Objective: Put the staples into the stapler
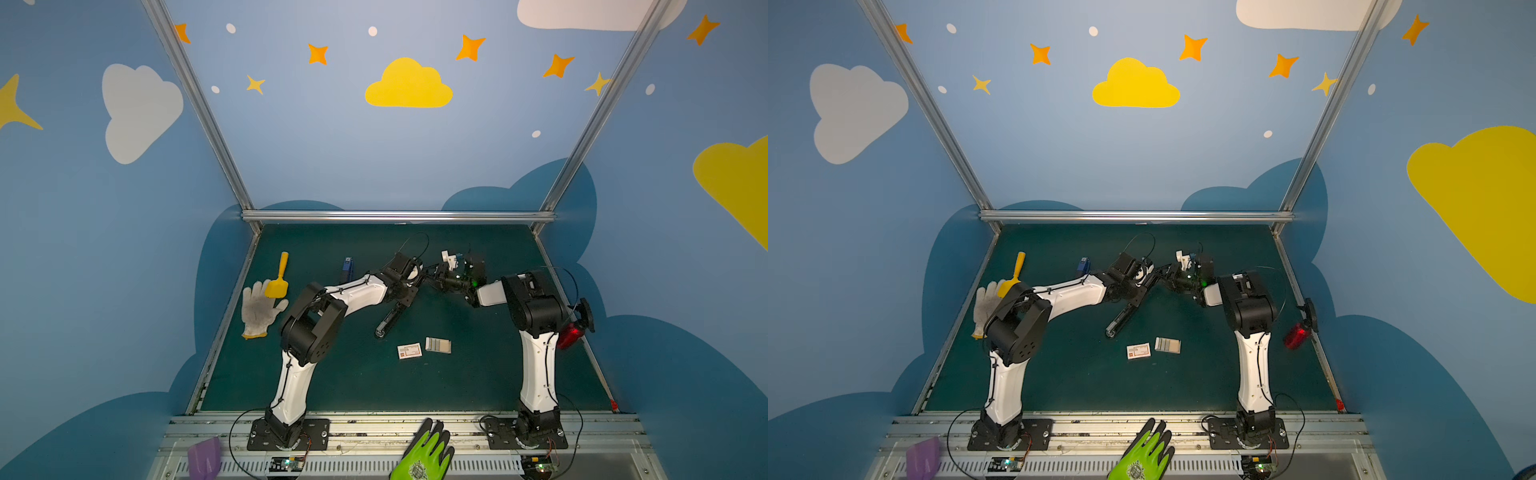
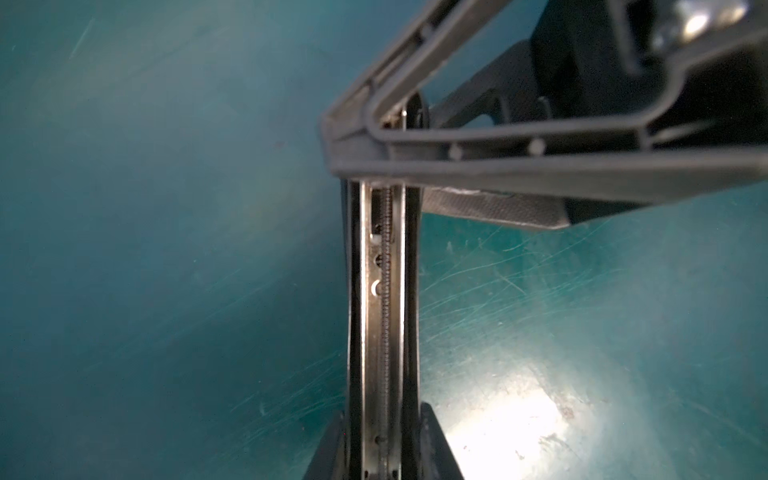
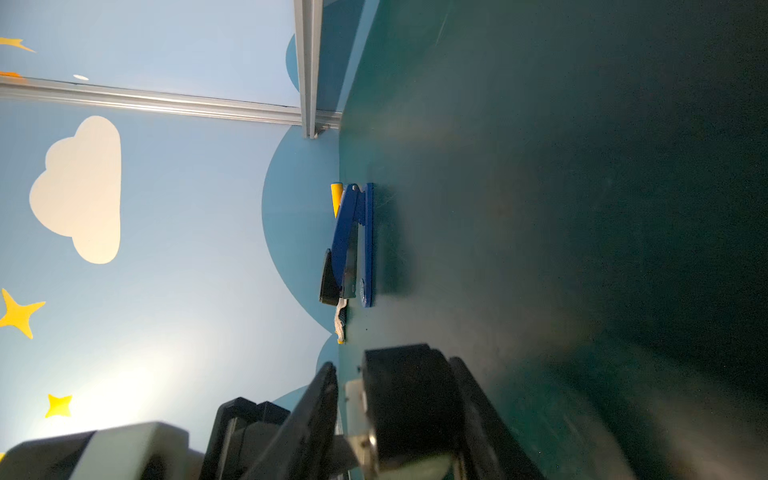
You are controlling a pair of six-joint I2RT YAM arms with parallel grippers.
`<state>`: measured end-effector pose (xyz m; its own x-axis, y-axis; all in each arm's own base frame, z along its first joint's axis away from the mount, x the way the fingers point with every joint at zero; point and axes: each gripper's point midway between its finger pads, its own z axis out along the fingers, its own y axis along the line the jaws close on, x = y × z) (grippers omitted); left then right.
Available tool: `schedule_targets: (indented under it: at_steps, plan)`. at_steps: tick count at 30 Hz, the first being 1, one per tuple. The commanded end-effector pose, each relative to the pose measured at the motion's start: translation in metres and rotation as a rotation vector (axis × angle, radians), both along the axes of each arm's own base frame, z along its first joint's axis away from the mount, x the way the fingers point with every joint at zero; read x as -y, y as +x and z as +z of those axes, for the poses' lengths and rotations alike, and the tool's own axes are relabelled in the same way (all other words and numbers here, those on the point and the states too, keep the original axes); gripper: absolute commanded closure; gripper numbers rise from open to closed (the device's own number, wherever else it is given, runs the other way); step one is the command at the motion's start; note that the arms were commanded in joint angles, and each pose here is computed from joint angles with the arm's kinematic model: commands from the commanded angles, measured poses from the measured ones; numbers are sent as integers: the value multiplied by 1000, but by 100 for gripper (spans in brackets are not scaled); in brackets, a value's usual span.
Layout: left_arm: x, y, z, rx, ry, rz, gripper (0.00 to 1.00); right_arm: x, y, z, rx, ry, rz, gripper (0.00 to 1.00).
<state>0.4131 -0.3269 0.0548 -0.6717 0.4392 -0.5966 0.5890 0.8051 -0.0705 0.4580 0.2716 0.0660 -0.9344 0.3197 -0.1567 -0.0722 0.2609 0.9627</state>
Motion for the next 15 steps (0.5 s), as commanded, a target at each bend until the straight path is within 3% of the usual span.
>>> schedule_targets:
  at_steps: [1, 7, 11, 15]
  plan:
    - [10, 5, 20, 46, -49, -14, 96, -6, 1, 4, 33, 36, 22, 52]
    - [8, 5, 19, 46, -41, -5, 94, -5, 1, 0, 24, 32, 16, 66]
    - [5, 5, 20, 43, -31, 16, 64, -1, 2, -1, 35, 25, 7, 74]
    - [-3, 3, 32, 64, -37, 48, 57, 4, 2, -3, 40, 5, -1, 75]
